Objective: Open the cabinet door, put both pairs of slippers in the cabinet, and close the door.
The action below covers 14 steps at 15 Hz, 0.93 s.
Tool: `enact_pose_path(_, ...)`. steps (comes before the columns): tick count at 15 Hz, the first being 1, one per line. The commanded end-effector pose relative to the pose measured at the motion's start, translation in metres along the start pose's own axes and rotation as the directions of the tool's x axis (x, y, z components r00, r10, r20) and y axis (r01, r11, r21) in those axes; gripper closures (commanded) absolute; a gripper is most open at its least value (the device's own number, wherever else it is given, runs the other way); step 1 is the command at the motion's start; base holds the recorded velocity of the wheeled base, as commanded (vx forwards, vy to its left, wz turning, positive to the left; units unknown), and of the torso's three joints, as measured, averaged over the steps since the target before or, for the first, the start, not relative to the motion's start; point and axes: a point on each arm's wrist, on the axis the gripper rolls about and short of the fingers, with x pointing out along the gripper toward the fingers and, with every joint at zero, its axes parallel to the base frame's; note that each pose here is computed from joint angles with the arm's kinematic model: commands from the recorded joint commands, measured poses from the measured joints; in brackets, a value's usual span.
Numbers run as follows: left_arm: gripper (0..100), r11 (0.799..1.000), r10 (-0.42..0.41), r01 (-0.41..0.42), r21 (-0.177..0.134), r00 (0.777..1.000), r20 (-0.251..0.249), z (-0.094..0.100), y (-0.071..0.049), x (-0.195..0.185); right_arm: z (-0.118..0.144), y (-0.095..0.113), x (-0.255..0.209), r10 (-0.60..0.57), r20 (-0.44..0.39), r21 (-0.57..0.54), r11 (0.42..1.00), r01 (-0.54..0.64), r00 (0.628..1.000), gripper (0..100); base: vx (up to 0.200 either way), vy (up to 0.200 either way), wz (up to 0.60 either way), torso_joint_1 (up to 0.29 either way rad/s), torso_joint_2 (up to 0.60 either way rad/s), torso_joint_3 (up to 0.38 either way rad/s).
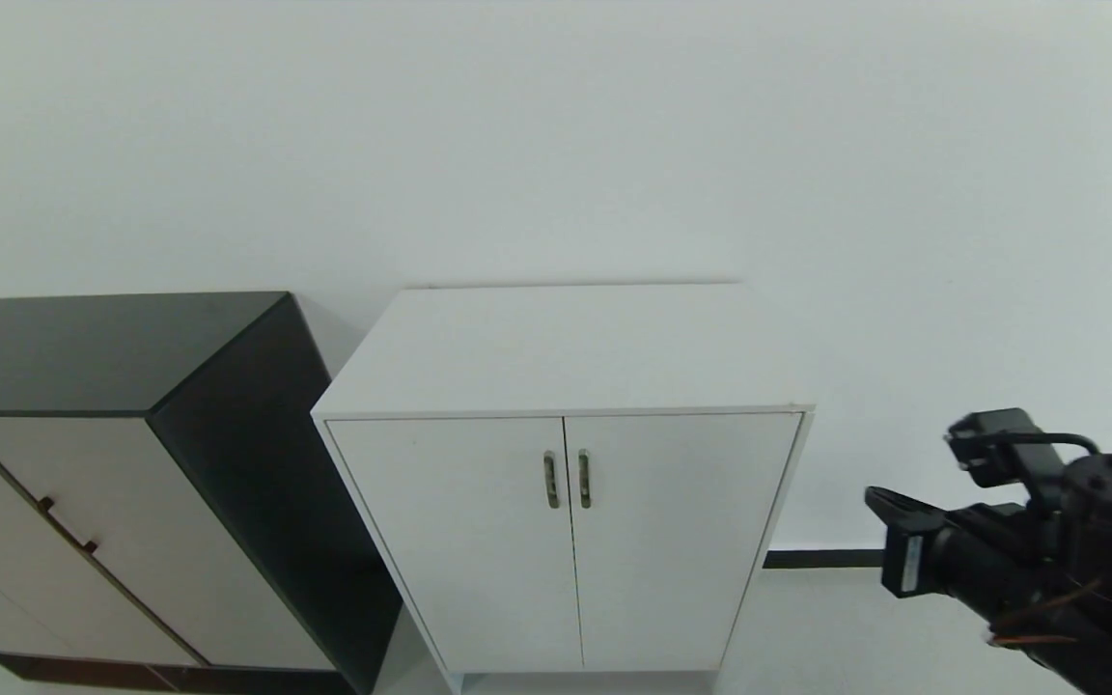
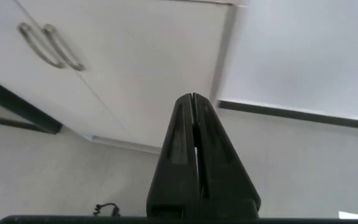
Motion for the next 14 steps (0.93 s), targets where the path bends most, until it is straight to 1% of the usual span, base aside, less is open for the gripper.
enact_pose_path(1, 100, 1.000, 0.000, 0.000, 0.000, 1.000, 0.000, 0.000, 0.000, 0.000, -0.012, -0.036, -0.065, -0.061, 0.070, 0.021, 0.998, 0.059, 0.996, 100, 0.000, 0.000, 0.00, 0.000, 0.00, 0.000)
enact_pose_path(2, 100, 1.000, 0.001, -0.001, 0.000, 1.000, -0.002, -0.001, 0.000, 0.000, -0.024, -0.044, -0.082, -0.066, 0.067, 0.021, 0.998, 0.064, 0.996, 100, 0.000, 0.000, 0.00, 0.000, 0.00, 0.000)
enact_pose_path(3, 100, 1.000, 0.000, 0.000, 0.000, 1.000, 0.000, 0.000, 0.000, 0.000, -0.030, -0.051, -0.096, -0.075, 0.081, 0.032, 0.997, 0.072, 0.994, 100, 0.000, 0.000, 0.00, 0.000, 0.00, 0.000)
enact_pose_path(4, 100, 1.000, 0.000, 0.000, 0.000, 1.000, 0.000, 0.000, 0.000, 0.000, -0.033, -0.057, -0.111, -0.079, 0.098, 0.045, 0.996, 0.075, 0.992, 100, 0.000, 0.000, 0.00, 0.000, 0.00, 0.000)
enact_pose_path(6, 100, 1.000, 0.000, 0.000, 0.000, 1.000, 0.000, 0.000, 0.000, 0.000, -0.038, -0.065, -0.134, -0.079, 0.102, 0.041, 0.996, 0.075, 0.992, 100, 0.000, 0.000, 0.00, 0.000, 0.00, 0.000)
enact_pose_path(8, 100, 1.000, 0.000, 0.000, 0.000, 1.000, 0.000, 0.000, 0.000, 0.000, -0.050, -0.076, -0.162, -0.078, 0.107, 0.039, 0.996, 0.074, 0.991, 100, 0.000, 0.000, 0.00, 0.000, 0.00, 0.000)
enact_pose_path(10, 100, 1.000, 0.000, 0.000, 0.000, 1.000, 0.000, 0.000, 0.000, 0.000, -0.058, -0.081, -0.172, -0.113, 0.110, 0.050, 0.993, 0.108, 0.988, 100, 0.000, 0.000, 0.00, 0.000, 0.00, 0.000)
enact_pose_path(12, 100, 1.000, 0.001, -0.001, 0.000, 1.000, -0.001, 0.000, 0.000, 0.000, -0.075, -0.084, -0.180, -0.137, 0.137, 0.046, 0.990, 0.132, 0.981, 100, 0.000, 0.000, 0.00, 0.000, 0.00, 0.000)
enact_pose_path(13, 100, 1.000, 0.000, 0.000, 0.000, 1.000, 0.000, 0.000, 0.000, 0.000, -0.081, -0.085, -0.181, -0.170, 0.146, 0.044, 0.985, 0.165, 0.975, 100, 0.000, 0.000, 0.00, 0.000, 0.00, 0.000)
enact_pose_path(14, 100, 1.000, 0.000, 0.000, 0.000, 1.000, 0.000, 0.000, 0.000, 0.000, -0.083, -0.086, -0.186, -0.222, 0.186, 0.048, 0.975, 0.217, 0.957, 100, 0.000, 0.000, 0.00, 0.000, 0.00, 0.000)
